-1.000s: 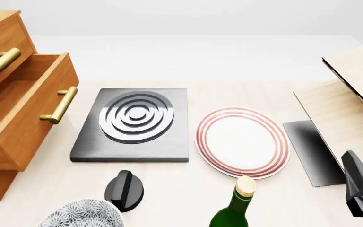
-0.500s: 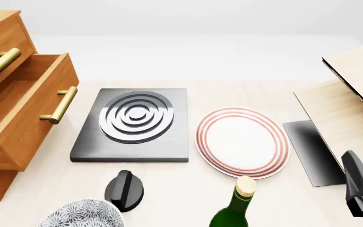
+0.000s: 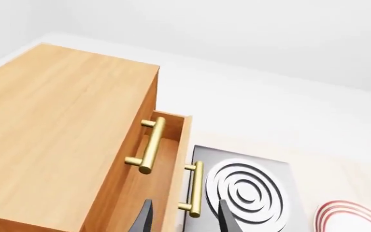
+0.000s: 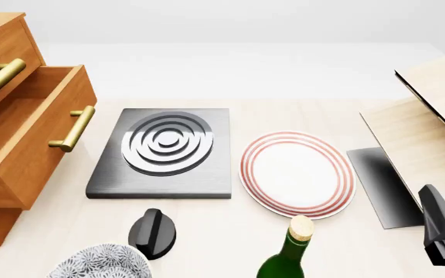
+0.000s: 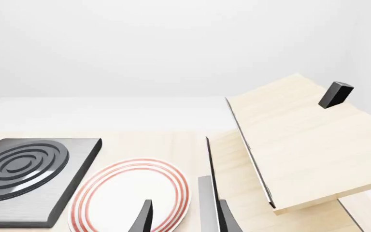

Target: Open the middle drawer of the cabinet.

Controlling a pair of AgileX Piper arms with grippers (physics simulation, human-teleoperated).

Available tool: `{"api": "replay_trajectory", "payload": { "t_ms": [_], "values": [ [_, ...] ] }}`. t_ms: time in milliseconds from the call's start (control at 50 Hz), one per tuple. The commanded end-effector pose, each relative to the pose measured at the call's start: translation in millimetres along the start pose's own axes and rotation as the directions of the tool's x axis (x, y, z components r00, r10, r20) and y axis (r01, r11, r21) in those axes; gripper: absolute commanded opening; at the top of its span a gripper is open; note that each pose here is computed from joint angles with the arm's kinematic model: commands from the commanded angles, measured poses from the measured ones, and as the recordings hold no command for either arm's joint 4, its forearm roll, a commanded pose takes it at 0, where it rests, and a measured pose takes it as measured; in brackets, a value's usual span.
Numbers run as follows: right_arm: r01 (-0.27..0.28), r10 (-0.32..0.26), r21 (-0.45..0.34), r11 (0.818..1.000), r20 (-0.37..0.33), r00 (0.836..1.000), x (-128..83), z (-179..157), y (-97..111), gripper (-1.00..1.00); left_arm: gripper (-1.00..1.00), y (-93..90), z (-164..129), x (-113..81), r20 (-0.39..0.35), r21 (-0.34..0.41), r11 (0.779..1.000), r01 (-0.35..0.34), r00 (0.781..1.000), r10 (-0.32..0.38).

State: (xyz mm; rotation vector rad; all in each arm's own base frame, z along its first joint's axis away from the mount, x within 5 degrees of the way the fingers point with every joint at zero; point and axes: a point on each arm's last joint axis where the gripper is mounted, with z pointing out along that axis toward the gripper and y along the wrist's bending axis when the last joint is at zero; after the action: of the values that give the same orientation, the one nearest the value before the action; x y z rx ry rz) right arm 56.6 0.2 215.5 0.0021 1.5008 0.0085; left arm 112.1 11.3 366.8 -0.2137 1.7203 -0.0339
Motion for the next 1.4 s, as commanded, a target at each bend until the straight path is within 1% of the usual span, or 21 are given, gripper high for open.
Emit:
{"api": "replay_trajectory", "payload": {
  "t_ms": [20,140,280,380,740,1080,1400],
  "values": [
    [0.003,-0.003,-0.002,1.000,0.002,1.000,0.7,0.0,0.1,1.00,1.00,2.9,10.8,5.2,-0.007,-0.018,1.000,0.021,1.000,-0.021],
    [0.002,-0.002,-0.002,1.000,0.002,1.000,0.8,0.0,0.1,1.00,1.00,3.4,17.4,8.1,-0.015,-0.020,0.999,0.028,0.999,-0.028],
    [0.002,-0.002,-0.002,1.000,0.002,1.000,0.6,0.0,0.1,1.00,1.00,4.7,29.5,16.4,-0.037,-0.023,0.999,0.041,0.998,-0.042],
    [0.002,-0.002,-0.002,1.000,0.002,1.000,0.6,0.0,0.1,1.00,1.00,6.3,31.7,15.9,-0.032,-0.035,0.998,0.059,0.998,-0.060],
    [0.002,-0.002,-0.002,1.000,0.002,1.000,0.6,0.0,0.1,1.00,1.00,12.0,50.7,35.0,-0.083,-0.062,0.995,0.079,0.993,-0.084],
    [0.003,-0.003,-0.002,1.000,0.002,1.000,0.6,0.0,0.1,1.00,1.00,8.5,63.0,48.8,-0.130,-0.040,0.995,0.096,0.986,-0.101],
    [0.002,-0.002,-0.002,1.000,0.002,1.000,0.6,0.0,0.1,1.00,1.00,11.0,77.4,60.6,-0.157,-0.051,0.994,0.101,0.982,-0.108]
  ]
}}
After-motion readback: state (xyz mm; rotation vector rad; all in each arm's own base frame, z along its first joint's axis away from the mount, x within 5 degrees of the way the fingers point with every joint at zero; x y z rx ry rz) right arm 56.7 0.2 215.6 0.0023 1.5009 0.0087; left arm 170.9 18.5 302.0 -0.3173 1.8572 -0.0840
